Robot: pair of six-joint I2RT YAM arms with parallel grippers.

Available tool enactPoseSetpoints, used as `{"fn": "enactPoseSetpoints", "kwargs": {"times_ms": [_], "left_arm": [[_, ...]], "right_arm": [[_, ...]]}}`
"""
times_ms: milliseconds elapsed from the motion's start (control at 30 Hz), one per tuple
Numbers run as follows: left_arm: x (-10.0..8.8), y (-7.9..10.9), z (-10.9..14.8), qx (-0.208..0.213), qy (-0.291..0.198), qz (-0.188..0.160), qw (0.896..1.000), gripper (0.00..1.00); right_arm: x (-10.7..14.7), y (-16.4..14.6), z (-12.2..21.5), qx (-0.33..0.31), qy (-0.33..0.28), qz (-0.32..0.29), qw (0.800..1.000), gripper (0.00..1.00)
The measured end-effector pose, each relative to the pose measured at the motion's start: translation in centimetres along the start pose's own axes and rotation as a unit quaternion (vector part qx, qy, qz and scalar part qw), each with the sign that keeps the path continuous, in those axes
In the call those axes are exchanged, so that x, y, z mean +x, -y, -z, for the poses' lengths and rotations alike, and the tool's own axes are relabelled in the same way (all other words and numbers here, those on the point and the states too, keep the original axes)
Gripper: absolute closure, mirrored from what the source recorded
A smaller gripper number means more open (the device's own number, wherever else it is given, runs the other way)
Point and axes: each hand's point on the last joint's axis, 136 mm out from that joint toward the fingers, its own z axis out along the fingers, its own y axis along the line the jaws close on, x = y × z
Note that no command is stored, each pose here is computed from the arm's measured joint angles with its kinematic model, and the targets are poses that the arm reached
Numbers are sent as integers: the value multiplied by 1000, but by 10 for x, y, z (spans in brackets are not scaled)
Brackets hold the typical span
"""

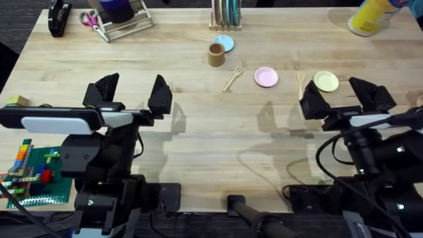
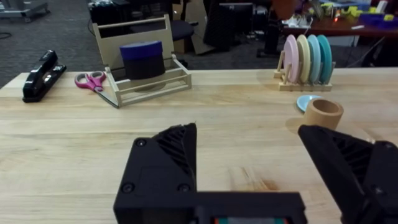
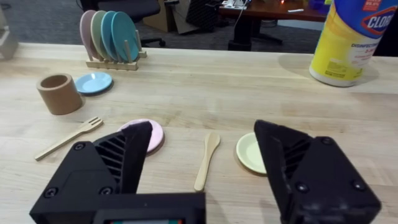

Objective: Pick up a utensil and set it on the pink plate, then put the other utensil in the container.

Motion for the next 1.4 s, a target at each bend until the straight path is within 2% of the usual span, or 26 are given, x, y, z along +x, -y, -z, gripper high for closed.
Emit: {"fn": "enactPoseSetpoints", "kwargs": {"times_ms": [200,433,633,733,833,867,967,1200,1400], "left_arm": [[-1,0,0,0,2,0,1000,6],[-16,0,1,0,32,0,999,7],[-6,0,2,0,-3,0,1000,7],[-17,0,7,0,-11,0,1000,7],[-39,0,15,-2,-6,0,1000,7],[-59,0,24,-2,-12,-1,1000,8],[-76,0,30,-3,-32,-1,999,7],[-104,0,36,-3,-115,-9,993,7],[-116,0,32,-1,-216,-12,976,7]], "right_arm": [[0,0,0,0,0,0,1000,4],[-1,-2,0,-6,2,0,1000,4],[-3,-3,1,-9,1,-6,1000,3],[-15,-4,4,-10,10,-10,1000,3],[-36,-3,9,-9,11,-13,1000,3],[-57,-3,16,-8,-4,-14,1000,3],[-75,-3,21,-7,-33,-16,999,3],[-97,-3,28,-11,-151,10,988,3],[-103,-3,23,-17,-253,16,967,4]]}}
